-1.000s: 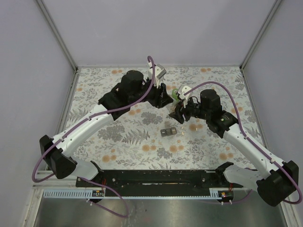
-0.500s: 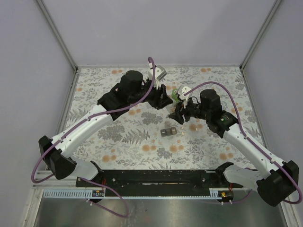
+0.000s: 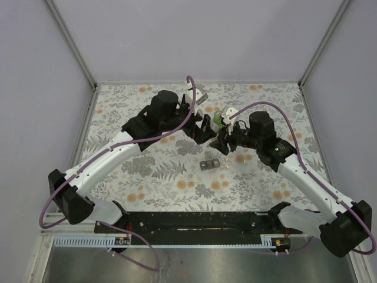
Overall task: Sort the pills into containers
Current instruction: Unscrew the lid of the pill bottle.
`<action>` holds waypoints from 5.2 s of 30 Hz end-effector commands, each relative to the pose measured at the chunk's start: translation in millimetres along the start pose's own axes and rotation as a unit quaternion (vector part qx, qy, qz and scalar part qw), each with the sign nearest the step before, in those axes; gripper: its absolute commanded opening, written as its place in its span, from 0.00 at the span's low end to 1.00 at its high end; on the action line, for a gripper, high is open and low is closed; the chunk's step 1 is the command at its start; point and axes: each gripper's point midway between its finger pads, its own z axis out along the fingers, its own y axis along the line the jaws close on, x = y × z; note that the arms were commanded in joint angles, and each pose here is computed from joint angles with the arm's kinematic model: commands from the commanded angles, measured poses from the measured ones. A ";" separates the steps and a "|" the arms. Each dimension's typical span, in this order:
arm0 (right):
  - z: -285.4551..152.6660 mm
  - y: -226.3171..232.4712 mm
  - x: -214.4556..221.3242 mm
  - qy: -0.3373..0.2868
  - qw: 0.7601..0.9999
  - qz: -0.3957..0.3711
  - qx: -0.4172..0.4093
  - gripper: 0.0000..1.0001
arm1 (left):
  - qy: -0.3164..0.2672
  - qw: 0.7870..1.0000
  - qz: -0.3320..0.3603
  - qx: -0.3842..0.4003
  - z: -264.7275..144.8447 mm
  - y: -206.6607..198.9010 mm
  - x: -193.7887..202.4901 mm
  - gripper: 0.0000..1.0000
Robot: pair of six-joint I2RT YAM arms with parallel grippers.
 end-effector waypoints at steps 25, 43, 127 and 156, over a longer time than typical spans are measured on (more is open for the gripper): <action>-7.8 57.3 -13.1 -0.014 0.984 -0.013 -0.179 0.00 | -0.019 0.826 0.458 0.328 -75.3 -51.0 5.0 0.96; -8.0 57.3 -11.7 -0.015 0.984 -0.013 -0.177 0.00 | -0.032 0.790 0.500 0.354 -51.5 -53.8 -1.0 0.89; -11.7 -3.4 -28.0 -0.043 0.998 -0.040 0.015 0.00 | 0.013 0.997 -0.071 -0.011 0.5 7.1 -16.1 0.08; -10.6 2.0 -23.4 -0.039 0.999 -0.036 -0.003 0.00 | -0.018 1.000 0.011 0.003 -18.8 -2.7 -29.6 0.99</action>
